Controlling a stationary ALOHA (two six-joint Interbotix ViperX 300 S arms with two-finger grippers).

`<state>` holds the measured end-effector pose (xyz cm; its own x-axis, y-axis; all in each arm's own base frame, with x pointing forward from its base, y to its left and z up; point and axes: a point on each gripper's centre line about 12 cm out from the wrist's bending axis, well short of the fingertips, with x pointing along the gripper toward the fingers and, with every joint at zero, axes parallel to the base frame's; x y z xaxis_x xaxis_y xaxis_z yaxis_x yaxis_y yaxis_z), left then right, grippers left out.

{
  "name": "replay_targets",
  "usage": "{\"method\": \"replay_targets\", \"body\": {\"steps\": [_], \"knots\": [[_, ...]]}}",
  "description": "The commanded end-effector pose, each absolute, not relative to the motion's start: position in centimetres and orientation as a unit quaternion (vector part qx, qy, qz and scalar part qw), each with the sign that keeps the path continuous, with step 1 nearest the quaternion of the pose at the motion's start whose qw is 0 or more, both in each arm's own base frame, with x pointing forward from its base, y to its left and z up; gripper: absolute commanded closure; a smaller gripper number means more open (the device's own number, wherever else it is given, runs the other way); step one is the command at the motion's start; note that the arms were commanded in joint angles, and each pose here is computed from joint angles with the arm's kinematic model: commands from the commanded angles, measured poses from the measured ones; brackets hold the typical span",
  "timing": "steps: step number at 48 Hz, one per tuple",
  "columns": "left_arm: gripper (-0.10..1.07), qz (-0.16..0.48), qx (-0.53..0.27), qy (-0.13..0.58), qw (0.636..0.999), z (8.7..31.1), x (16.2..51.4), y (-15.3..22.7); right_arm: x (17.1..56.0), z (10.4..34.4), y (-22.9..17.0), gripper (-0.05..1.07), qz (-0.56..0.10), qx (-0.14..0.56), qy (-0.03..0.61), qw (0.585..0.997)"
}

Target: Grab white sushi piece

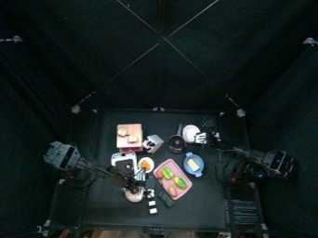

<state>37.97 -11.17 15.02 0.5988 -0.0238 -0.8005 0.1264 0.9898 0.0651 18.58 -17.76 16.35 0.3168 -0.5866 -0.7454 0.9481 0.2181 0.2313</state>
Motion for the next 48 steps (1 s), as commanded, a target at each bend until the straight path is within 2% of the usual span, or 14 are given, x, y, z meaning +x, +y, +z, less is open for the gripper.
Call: {"method": "replay_targets", "body": {"steps": [1,20,48], "knots": [[0.02,-0.043,0.053,0.432,0.899,16.3,38.8,-11.6,18.8,16.8,-17.8,0.25,-0.519,0.343,0.256,0.74],[0.02,0.0,0.045,0.492,0.87,15.3,38.8,-11.3,18.7,16.8,-17.8,0.25,-0.52,0.343,0.256,0.739],[0.02,-0.027,0.046,0.54,0.84,13.6,38.9,-12.0,18.7,16.7,-17.8,0.25,-0.52,0.343,0.257,0.739]]}}
